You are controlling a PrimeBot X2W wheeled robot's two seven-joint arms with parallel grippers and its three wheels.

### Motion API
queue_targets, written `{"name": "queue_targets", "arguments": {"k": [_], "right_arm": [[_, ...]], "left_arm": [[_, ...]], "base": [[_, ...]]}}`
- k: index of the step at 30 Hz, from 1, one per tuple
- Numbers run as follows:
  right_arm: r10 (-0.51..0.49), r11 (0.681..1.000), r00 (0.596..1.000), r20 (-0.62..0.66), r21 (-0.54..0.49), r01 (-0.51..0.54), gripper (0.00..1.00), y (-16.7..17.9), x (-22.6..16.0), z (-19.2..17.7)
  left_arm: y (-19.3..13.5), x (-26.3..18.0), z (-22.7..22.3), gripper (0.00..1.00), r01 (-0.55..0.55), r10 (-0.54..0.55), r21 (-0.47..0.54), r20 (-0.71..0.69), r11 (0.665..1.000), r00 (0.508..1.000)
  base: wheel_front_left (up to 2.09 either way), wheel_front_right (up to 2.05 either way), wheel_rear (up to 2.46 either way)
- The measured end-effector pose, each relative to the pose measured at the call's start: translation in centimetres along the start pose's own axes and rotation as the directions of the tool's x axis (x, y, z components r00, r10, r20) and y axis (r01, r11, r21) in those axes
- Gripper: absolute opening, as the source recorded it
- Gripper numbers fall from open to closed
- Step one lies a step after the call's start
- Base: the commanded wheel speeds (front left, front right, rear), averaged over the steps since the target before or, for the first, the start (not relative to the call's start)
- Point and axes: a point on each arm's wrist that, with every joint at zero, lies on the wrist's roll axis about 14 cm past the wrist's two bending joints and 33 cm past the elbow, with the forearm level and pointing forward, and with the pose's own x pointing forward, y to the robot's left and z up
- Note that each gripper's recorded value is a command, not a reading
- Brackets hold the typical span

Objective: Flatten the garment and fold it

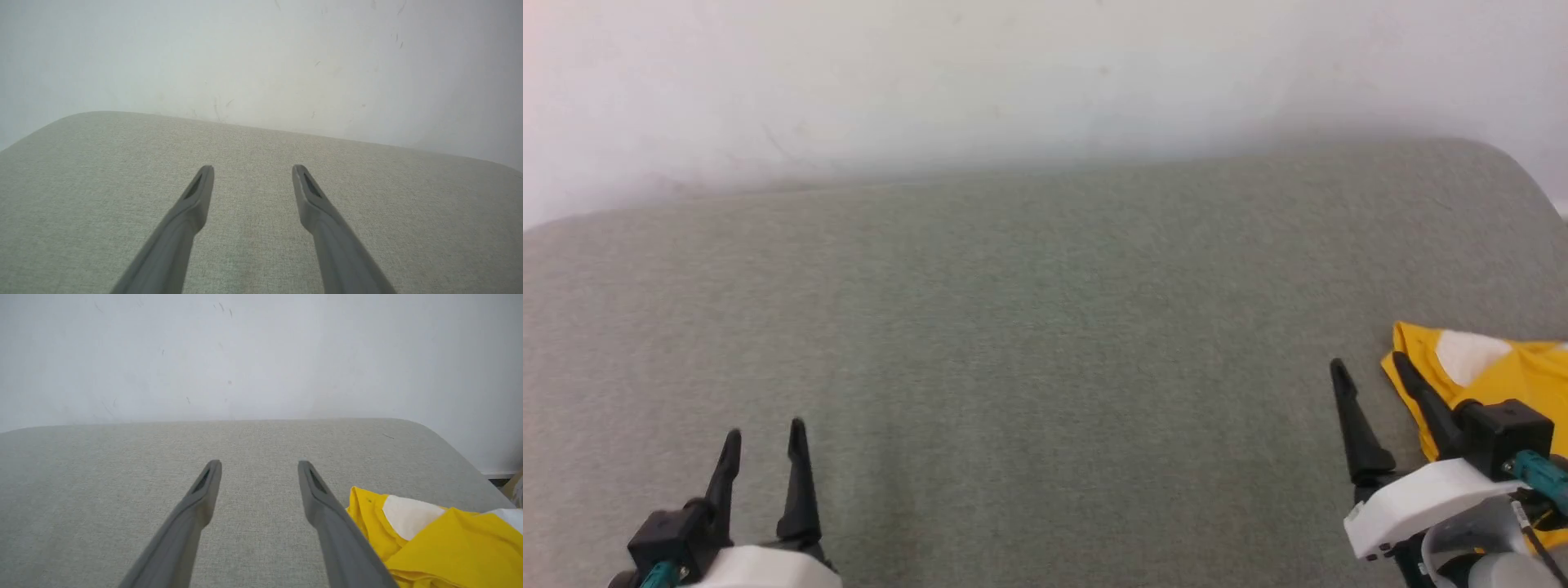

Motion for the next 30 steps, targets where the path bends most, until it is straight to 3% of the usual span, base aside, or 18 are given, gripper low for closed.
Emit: {"name": "queue_targets", "arguments": {"k": [10, 26, 27, 30], "right_arm": [[0.126, 0.992, 0.990, 0.060, -0.016, -0.125, 1.00, 4.5, -1.2, 1.8], [0.113, 0.994, 0.992, 0.051, -0.004, -0.113, 1.00, 4.5, -1.6, 0.9], [0.114, 0.993, 0.992, 0.049, -0.005, -0.114, 0.00, 4.5, -1.5, 0.9], [0.114, 0.994, 0.992, 0.049, -0.005, -0.114, 0.00, 4.5, -1.5, 0.9]], "left_arm": [[3.4, -3.0, 0.8, 1.00, -0.065, 0.064, 0.044, 0.012, 0.997, 0.998], [2.6, -2.8, 1.1, 1.00, 0.002, -0.003, 0.065, 0.018, 0.998, 1.000], [2.6, -2.8, 1.1, 0.00, 0.003, -0.005, 0.063, 0.019, 0.998, 1.000], [2.6, -2.8, 1.1, 0.00, 0.003, -0.004, 0.063, 0.016, 0.998, 1.000]], "base": [[0.00, 0.00, 0.00], [0.00, 0.00, 0.00], [0.00, 0.00, 0.00], [0.00, 0.00, 0.00]]}}
